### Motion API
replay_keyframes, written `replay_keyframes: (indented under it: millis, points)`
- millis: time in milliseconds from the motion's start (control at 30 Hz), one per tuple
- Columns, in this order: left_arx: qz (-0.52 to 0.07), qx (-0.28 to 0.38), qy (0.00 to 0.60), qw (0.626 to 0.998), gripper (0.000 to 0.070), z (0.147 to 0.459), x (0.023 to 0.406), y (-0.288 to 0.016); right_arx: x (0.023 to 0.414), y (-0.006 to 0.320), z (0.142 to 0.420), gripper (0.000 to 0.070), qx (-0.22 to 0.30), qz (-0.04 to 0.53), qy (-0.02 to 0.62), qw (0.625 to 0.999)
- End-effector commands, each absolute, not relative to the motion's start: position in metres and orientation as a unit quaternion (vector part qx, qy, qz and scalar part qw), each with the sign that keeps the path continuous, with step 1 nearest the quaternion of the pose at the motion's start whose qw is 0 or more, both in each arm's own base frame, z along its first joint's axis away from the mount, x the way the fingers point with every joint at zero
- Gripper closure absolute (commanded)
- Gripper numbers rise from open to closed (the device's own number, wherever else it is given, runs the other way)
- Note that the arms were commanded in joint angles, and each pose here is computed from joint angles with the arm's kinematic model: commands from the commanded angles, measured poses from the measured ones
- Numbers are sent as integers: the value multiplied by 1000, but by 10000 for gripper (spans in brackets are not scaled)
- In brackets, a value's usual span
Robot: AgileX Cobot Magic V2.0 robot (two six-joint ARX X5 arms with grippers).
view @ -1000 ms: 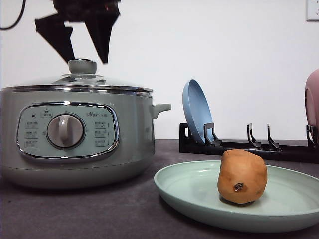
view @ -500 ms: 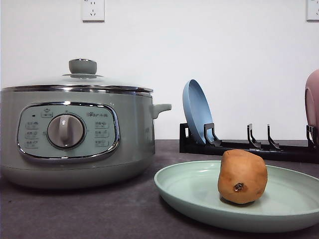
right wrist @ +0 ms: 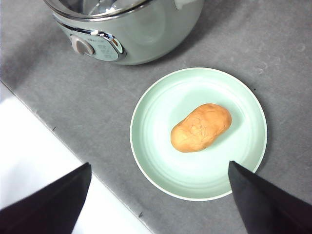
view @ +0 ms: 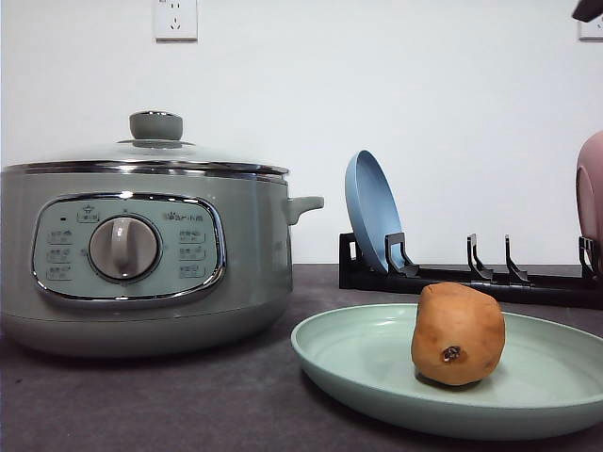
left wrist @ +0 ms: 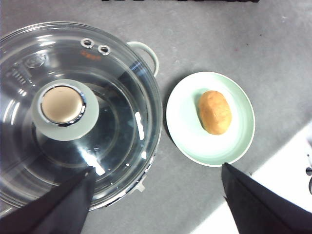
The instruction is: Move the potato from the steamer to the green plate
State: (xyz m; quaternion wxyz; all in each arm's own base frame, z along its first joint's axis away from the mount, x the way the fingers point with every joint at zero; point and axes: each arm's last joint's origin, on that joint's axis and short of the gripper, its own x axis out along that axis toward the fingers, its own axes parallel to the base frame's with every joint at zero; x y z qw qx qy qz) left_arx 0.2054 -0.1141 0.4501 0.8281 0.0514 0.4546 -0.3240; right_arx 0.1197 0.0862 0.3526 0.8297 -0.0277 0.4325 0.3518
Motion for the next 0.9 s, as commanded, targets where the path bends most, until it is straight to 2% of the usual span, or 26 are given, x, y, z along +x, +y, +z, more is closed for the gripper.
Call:
replay_keyframes:
  millis: [0,133,200,233,367,433,867]
  points:
    - [-326,51,460,824,187,453,202,-114,120,88,357,134,-22,355,428,831]
    - [-326,51,460,824,192,453,202,-114,120,88,357,143,-22,355,428,831]
    - [-326,51,460,824,229,453,202,-114,120,88,357,204,-22,355,428,831]
    - [-326,51,460,824,288,453,202,-114,120,88,357,265,-22,355,428,831]
    - [-326,51,460,824,685,453,202,-114,120,88,357,631,-25,357,427,831]
    - [-326,51,460,824,697,453,202,-114,120,88,357,700,-28,358,426,831]
    - [-326,51,459,825,697,453,202,-114,121,88,357,700,-27,358,424,832]
